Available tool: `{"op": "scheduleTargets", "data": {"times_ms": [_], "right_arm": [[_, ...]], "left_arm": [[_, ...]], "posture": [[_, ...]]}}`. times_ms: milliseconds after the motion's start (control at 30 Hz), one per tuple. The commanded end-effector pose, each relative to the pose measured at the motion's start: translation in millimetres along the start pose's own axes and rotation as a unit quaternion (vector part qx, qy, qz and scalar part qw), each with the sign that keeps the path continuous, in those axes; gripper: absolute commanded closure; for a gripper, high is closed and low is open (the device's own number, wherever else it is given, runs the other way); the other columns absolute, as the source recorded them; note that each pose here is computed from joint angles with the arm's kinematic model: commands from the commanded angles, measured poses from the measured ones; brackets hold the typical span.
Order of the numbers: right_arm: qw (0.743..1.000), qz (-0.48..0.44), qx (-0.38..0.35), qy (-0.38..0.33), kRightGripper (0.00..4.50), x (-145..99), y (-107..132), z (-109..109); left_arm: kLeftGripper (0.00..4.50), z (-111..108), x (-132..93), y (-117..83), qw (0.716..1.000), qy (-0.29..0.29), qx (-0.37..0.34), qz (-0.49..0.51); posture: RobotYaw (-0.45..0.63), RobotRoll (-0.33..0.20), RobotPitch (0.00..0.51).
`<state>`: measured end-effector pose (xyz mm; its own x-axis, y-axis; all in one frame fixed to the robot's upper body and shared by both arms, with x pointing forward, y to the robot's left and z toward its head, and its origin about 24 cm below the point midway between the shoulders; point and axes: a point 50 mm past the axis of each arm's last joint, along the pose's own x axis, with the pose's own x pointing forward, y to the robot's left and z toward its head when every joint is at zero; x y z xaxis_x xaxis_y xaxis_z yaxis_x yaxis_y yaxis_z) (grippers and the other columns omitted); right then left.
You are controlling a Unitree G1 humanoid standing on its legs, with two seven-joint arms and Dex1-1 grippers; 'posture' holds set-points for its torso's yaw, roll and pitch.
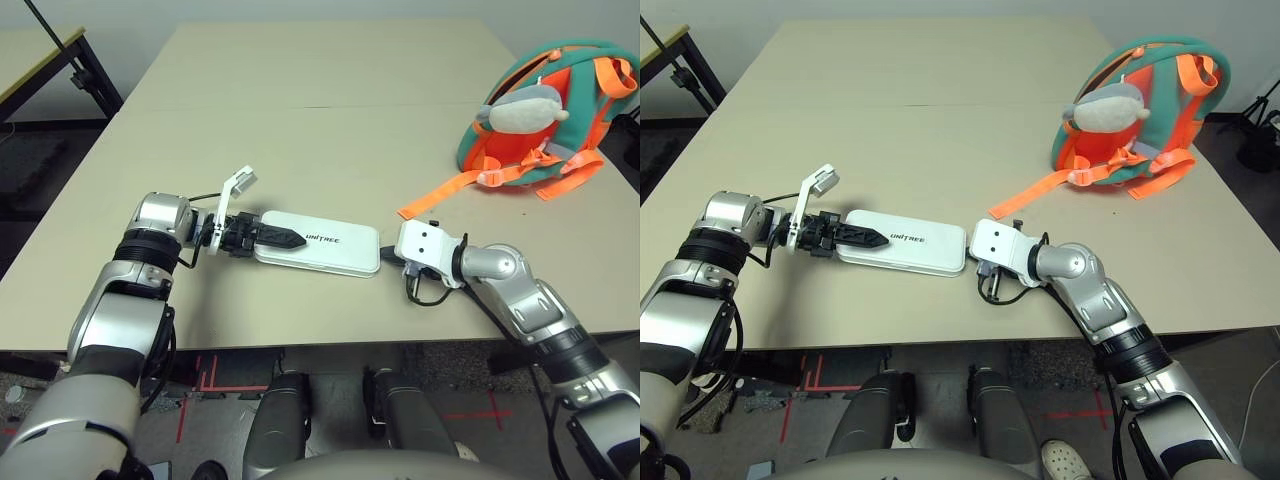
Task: Put the pencil case into the backpack and zip it.
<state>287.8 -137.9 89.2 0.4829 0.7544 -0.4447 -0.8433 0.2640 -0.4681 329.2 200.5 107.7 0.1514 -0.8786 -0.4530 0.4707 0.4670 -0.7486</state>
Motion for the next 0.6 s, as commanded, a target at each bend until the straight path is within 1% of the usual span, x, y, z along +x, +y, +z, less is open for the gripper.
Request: {"op": "scheduleTargets", "data": {"times_ms": [33, 100, 200, 233, 300, 367, 467, 533, 600], "right_arm": [[1.000, -0.002, -0.003, 0.001, 4.50, -6.0, -1.5, -1.9], [1.000, -0.007, 0.002, 0.004, 4.50, -9.1, -1.8, -4.1], [1.000, -0.012, 0.012, 0.010, 4.50, -15.4, 0.2, -9.1], [1.000, -0.016, 0.017, 0.012, 4.50, -18.0, 0.5, -11.1], [0.999, -0.026, 0.026, 0.016, 4.50, -23.4, 0.1, -14.7], [0.998, -0.038, 0.037, 0.019, 4.50, -30.0, -1.0, -18.3], [0.994, -0.077, 0.072, 0.021, 4.50, -47.1, -6.9, -25.3], [0.987, -0.118, 0.103, 0.020, 4.50, -64.1, -13.6, -31.7], [0.973, -0.183, 0.134, 0.037, 4.50, -95.3, -23.2, -44.6]], "left_arm": [[0.17, -0.6, 0.8, 2.4, 1.000, -0.012, -0.005, 0.003], [0.61, 0.6, 0.0, 3.2, 1.000, -0.019, -0.005, 0.007], [1.67, 4.5, -1.4, 3.3, 0.999, -0.043, 0.006, 0.009], [2.12, 5.3, -1.8, 2.7, 0.999, -0.047, 0.006, 0.006], [2.72, 5.9, -2.2, 1.7, 0.999, -0.050, 0.006, 0.002], [3.00, 6.8, -2.8, 1.1, 0.998, -0.055, 0.005, 0.001], [3.06, 10.3, -4.4, -1.6, 0.997, -0.072, 0.008, -0.008], [3.07, 13.0, -5.7, -4.0, 0.997, -0.081, 0.010, -0.013], [3.11, 18.3, -7.7, -8.9, 0.995, -0.100, 0.016, -0.024]], "posture": [[0.05, 0.000, 0.122], [0.05, 0.000, 0.122], [0.05, 0.000, 0.122], [0.05, 0.000, 0.122], [0.05, 0.000, 0.123], [0.05, 0.000, 0.123], [0.05, 0.000, 0.122], [0.05, 0.000, 0.122], [0.05, 0.000, 0.122]]}}
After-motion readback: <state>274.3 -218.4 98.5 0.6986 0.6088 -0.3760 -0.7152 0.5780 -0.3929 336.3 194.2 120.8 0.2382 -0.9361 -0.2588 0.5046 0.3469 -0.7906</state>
